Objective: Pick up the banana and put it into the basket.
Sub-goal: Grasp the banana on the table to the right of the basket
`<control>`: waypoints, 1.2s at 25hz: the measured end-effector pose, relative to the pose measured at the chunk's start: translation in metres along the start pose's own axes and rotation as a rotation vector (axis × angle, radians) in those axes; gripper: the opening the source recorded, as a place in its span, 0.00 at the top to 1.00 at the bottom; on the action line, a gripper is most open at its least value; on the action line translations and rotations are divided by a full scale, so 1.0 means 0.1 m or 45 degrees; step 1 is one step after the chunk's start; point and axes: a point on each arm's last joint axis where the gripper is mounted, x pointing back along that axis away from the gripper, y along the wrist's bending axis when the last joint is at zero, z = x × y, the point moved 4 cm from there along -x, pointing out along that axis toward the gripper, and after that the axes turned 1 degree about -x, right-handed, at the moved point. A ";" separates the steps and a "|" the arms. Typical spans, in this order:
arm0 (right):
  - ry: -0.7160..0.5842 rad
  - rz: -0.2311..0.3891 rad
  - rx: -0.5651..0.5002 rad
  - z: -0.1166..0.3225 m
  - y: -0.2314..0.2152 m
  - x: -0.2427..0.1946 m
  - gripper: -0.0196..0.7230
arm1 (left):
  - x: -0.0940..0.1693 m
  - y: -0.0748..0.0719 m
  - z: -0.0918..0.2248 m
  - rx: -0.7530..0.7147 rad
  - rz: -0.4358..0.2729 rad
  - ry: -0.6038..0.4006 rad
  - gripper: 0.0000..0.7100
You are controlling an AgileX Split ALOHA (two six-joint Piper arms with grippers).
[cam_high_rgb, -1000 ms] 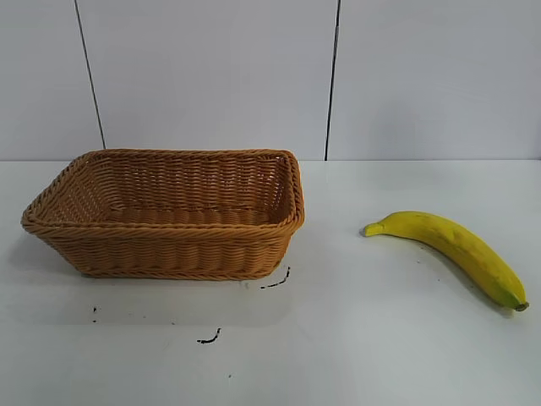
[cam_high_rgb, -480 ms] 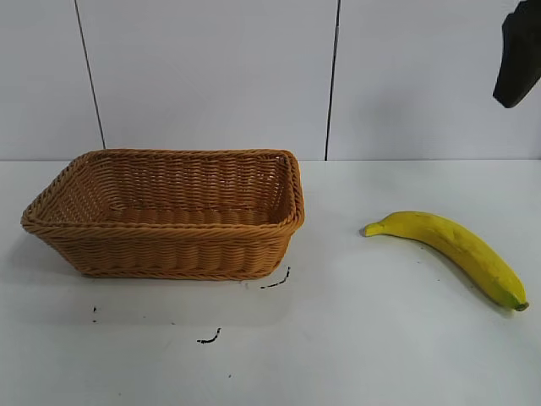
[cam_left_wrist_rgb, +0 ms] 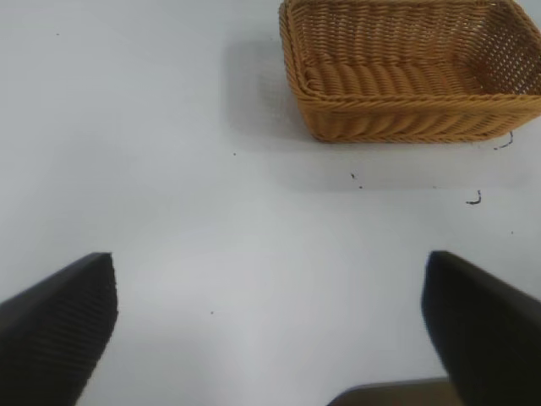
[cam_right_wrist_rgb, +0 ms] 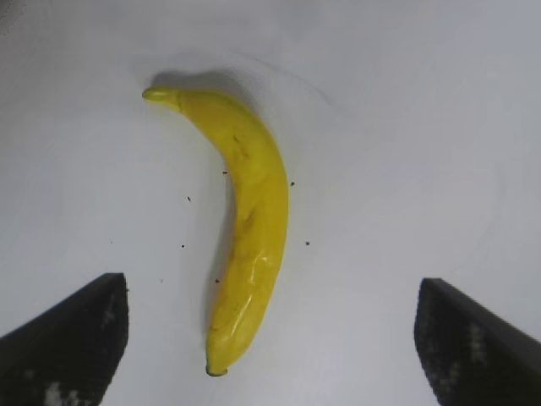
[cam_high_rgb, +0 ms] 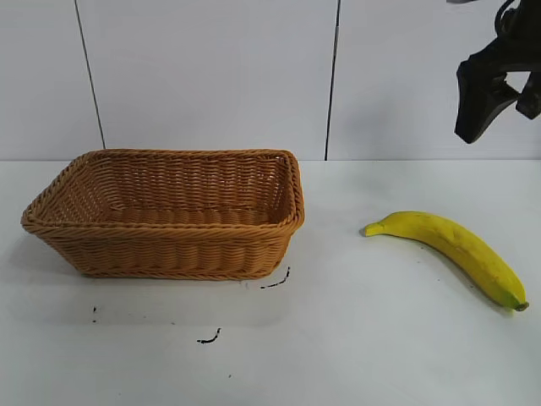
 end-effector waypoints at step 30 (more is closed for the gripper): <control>0.167 -0.043 -0.065 -0.06 -0.04 -0.65 0.54 | 0.00 0.00 0.00 0.000 0.000 0.000 0.02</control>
